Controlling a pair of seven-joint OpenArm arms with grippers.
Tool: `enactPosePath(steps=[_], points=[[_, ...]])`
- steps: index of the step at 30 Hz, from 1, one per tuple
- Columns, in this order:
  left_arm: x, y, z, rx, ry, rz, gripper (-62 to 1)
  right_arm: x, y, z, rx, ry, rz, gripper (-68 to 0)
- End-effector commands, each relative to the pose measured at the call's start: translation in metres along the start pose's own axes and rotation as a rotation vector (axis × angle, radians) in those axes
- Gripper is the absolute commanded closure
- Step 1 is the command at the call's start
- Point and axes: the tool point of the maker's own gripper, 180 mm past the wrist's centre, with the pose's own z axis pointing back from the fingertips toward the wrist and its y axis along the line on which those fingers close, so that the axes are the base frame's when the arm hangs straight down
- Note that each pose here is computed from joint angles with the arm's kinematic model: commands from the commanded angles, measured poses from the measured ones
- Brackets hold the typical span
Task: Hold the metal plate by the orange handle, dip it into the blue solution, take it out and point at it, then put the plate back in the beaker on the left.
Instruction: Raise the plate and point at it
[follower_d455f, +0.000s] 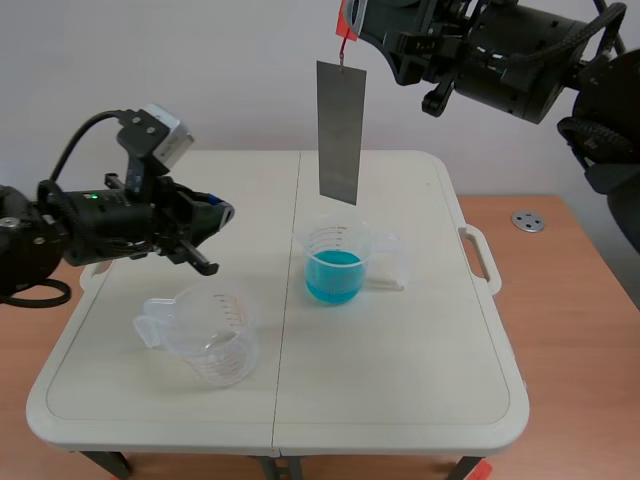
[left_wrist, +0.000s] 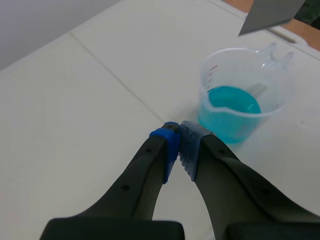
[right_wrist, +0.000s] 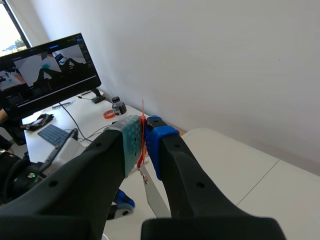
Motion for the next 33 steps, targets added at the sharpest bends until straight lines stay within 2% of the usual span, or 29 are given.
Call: enactPosePath(steps=[1, 5, 10, 14, 19, 26, 33], points=[[0.01, 0.01, 0.018, 0.022, -0.035, 0.0, -1.8, 0.022, 0.004, -0.003, 0.021, -0.058, 0.026, -1.5], [0.007, 0.02, 0.057, 0.049, -0.033, 0.022, -1.8, 0.022, 0.004, -0.003, 0.021, -0.058, 0.026, -1.5], [-0.009, 0.022, 0.102, 0.069, 0.033, 0.014, -1.8, 0.022, 0.004, -0.003, 0.021, -0.058, 0.026, -1.5], [-0.033, 0.024, 0.136, 0.098, 0.121, 0.011, -1.8, 0.025, 0.005, -0.003, 0.025, -0.069, 0.014, -1.5], [-0.07, 0.023, 0.178, 0.147, 0.238, 0.056, -1.8, 0.025, 0.006, -0.004, 0.029, -0.07, 0.013, -1.5], [-0.122, 0.006, 0.233, 0.176, 0.421, 0.127, -1.8, 0.023, 0.017, -0.009, 0.062, -0.063, 0.013, -1.5], [-0.167, -0.028, 0.278, 0.197, 0.579, 0.184, -1.8, 0.021, 0.035, -0.015, 0.113, -0.061, 0.017, -1.5]])
